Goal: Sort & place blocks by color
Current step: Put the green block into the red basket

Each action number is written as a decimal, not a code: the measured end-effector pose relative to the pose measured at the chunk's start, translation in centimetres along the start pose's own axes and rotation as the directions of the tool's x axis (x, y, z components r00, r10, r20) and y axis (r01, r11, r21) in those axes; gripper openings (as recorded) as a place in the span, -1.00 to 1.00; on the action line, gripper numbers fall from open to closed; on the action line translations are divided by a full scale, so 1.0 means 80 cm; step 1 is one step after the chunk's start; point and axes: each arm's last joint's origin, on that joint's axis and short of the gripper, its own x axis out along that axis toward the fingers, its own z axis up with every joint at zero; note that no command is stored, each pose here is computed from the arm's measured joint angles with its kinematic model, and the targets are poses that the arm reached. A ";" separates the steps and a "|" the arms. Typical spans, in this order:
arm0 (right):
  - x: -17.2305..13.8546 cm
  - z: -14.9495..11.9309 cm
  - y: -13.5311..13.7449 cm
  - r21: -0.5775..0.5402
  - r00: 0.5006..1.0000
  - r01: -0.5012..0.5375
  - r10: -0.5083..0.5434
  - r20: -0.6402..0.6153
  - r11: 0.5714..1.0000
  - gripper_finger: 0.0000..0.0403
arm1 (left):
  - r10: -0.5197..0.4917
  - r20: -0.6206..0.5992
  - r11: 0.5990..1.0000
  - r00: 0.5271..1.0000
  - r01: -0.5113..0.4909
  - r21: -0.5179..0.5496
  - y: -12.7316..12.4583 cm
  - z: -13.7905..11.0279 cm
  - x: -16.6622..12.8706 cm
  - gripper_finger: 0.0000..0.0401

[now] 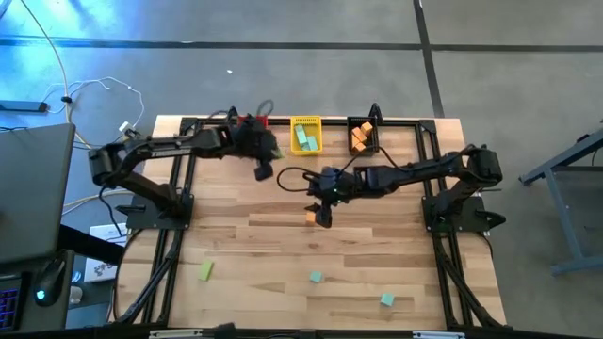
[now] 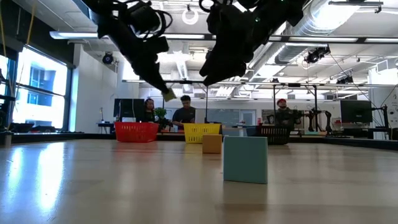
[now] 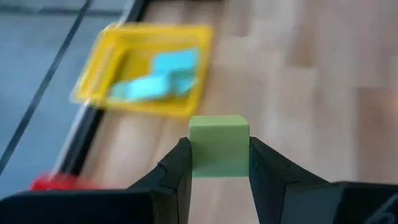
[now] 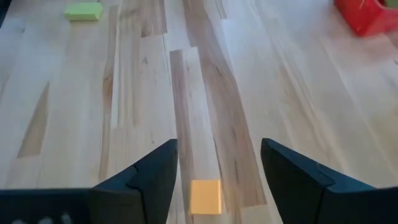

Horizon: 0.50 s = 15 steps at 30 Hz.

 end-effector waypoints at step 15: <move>0.025 -0.016 0.034 -0.051 0.999 0.038 -0.038 0.003 0.998 0.07 | 0.170 -0.186 0.924 0.968 -0.222 -0.311 0.091 -0.052 -0.014 -0.51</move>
